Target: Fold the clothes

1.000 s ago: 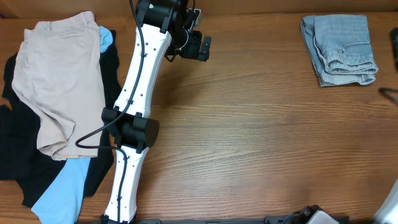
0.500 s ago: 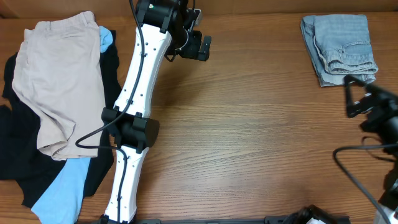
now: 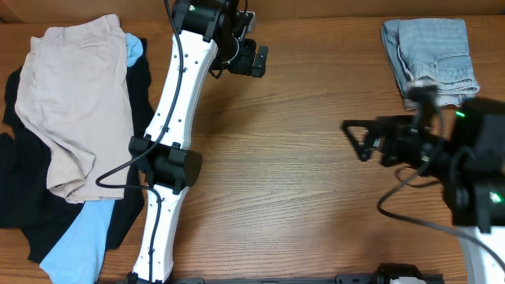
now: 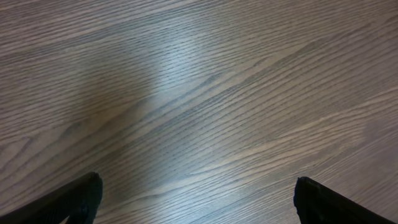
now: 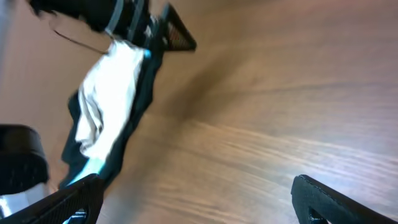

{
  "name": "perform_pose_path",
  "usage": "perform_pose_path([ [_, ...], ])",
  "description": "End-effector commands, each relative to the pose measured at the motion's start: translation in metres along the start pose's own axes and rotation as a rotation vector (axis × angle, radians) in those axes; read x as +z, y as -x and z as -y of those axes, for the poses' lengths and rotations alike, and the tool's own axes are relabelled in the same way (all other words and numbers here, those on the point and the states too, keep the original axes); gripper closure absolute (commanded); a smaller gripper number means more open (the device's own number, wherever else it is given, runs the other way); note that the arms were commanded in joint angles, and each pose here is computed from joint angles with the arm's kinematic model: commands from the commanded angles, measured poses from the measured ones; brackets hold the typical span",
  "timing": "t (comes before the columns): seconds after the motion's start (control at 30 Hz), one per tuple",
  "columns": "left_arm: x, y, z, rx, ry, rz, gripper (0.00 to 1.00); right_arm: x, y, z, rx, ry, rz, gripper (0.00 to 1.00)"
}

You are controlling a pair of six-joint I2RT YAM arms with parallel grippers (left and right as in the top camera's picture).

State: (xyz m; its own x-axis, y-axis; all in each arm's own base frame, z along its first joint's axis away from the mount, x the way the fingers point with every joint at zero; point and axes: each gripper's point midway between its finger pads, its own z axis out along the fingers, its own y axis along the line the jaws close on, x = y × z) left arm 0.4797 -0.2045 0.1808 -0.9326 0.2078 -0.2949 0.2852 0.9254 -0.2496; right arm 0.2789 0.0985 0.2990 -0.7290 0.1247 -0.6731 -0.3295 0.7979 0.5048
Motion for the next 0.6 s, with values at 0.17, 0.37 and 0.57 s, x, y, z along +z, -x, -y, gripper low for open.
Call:
perform_pose_path([
  [0.17,-0.008,0.003,0.002,-0.008,0.003,0.022,0.00,0.055,0.007,0.068,0.042,-0.205,-0.076,0.00],
  [0.37,-0.008,0.003,0.002,-0.008,0.003,0.022,0.00,0.091,0.013,0.100,0.033,-0.239,-0.061,0.00],
  [0.57,-0.008,0.003,0.002,-0.008,0.003,0.022,0.00,0.108,0.015,0.089,-0.088,-0.206,0.074,0.00],
])
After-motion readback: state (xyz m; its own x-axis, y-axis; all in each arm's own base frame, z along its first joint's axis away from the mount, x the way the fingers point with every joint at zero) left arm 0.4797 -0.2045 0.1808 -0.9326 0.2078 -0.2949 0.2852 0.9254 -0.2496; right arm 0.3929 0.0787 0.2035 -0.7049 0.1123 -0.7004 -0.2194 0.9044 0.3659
